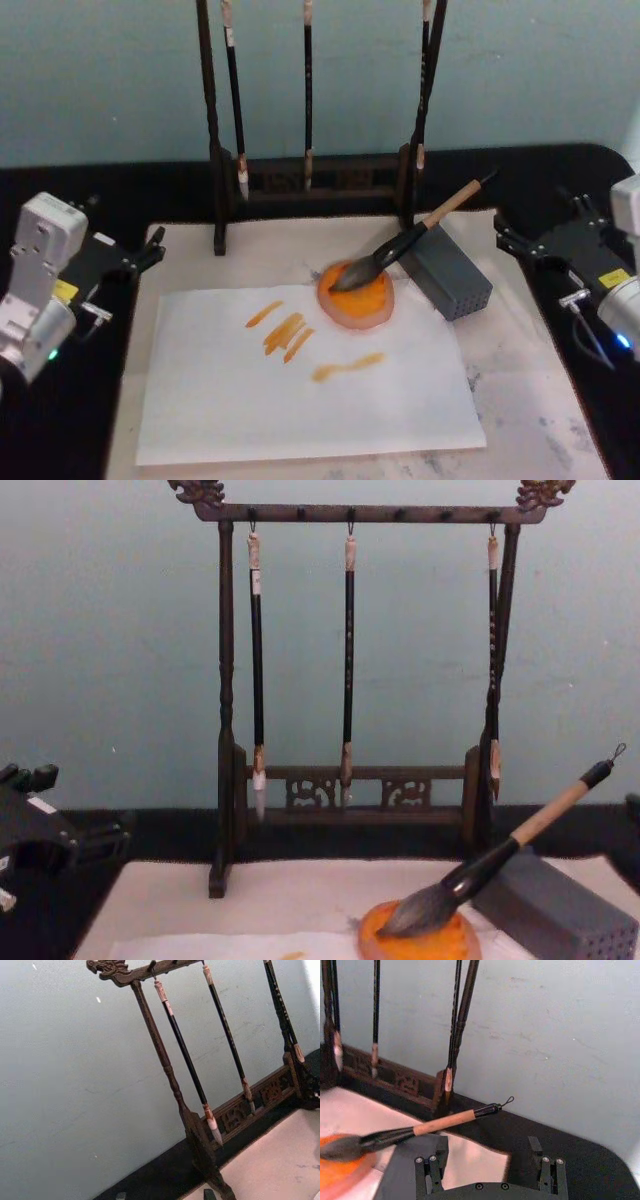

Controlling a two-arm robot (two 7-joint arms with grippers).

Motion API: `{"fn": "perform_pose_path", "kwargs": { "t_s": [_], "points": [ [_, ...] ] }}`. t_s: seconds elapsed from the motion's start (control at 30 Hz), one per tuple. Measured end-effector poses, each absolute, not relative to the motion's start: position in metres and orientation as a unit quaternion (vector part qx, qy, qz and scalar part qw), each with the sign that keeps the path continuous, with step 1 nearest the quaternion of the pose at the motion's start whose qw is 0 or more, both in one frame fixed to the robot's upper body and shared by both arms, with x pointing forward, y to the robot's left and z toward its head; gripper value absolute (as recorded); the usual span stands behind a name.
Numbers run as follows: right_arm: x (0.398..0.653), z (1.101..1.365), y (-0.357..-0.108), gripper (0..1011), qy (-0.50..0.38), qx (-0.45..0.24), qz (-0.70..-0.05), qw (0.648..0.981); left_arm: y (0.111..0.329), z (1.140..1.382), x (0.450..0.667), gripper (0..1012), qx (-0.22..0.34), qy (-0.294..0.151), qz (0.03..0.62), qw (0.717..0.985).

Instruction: Pick up the brush from the inkstone, write on the paper, then place the brush back to its original position.

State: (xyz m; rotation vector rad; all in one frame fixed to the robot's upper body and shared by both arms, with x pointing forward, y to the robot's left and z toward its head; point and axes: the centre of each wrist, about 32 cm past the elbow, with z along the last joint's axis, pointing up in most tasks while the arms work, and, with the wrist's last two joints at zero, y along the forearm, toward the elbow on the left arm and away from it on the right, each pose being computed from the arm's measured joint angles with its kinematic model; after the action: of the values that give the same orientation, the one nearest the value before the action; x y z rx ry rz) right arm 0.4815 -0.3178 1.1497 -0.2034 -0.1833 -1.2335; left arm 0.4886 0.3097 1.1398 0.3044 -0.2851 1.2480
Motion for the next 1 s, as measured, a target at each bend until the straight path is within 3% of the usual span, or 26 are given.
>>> {"fn": "perform_pose_path", "kwargs": {
  "t_s": [0.3, 0.7, 1.0],
  "points": [
    [0.476, 1.157, -0.327, 1000, 0.000, -0.021, -0.573, 0.819, 0.310, 1.140, 0.489, 1001, 0.141, -0.132, 0.580, 0.791],
    [0.490, 1.139, -0.335, 1000, 0.185, 0.121, -0.551, 0.805, 0.310, 1.140, 0.489, 1001, 0.142, -0.132, 0.580, 0.791],
    [0.502, 1.135, -0.334, 1000, 0.247, 0.141, -0.519, 0.806, 0.310, 1.140, 0.489, 1001, 0.141, -0.132, 0.580, 0.791]
  ]
}}
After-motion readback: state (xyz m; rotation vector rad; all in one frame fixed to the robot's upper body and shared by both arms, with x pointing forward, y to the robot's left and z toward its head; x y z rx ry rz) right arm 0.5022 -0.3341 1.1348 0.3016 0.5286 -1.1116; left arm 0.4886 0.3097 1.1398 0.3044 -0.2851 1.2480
